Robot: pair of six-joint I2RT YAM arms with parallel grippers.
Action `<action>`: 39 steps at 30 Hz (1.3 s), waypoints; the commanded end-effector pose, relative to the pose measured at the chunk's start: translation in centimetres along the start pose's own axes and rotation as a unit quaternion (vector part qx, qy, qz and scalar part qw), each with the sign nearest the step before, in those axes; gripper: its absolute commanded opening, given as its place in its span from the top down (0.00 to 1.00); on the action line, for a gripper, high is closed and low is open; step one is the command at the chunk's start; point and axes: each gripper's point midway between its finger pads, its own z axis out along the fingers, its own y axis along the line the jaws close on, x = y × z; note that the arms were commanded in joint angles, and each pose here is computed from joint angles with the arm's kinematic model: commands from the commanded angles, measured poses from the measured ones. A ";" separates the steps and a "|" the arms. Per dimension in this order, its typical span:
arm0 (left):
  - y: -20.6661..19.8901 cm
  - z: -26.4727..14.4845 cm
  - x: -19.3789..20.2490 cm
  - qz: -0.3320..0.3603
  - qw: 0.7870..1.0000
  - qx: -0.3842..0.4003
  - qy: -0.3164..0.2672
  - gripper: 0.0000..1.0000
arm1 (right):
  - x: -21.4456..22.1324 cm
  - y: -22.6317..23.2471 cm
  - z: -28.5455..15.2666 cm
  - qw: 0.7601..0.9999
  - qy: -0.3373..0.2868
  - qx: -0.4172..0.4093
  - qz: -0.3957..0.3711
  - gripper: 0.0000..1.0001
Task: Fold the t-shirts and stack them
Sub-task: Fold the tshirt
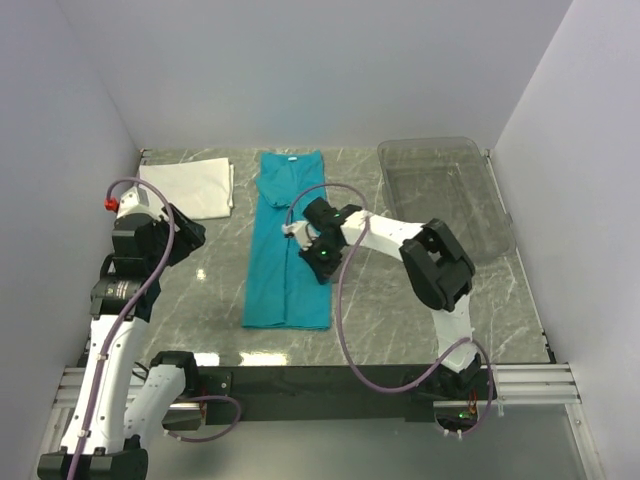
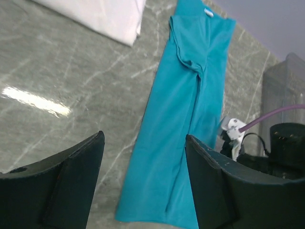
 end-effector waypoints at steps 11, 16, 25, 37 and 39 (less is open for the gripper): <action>-4.0 1.9 7.6 0.017 0.973 0.173 0.152 0.29 | 6.8 -3.0 -5.2 0.999 0.042 0.008 -0.007 0.91; -4.1 1.3 10.4 0.041 0.959 0.187 0.209 0.31 | 5.2 -3.7 -7.1 1.000 -0.003 -0.001 -0.003 0.85; -4.1 -0.6 13.4 0.075 0.946 0.169 0.267 0.32 | 4.2 3.0 -13.2 0.956 -0.128 -0.117 -0.238 0.48; 2.5 -3.6 24.2 -0.096 0.899 -0.008 0.427 0.41 | 7.1 6.7 -5.0 0.890 -0.073 -0.044 -0.447 0.35; 3.0 -3.9 24.9 -0.101 0.894 -0.018 0.436 0.41 | 7.5 6.9 -4.0 0.890 -0.072 -0.041 -0.449 0.36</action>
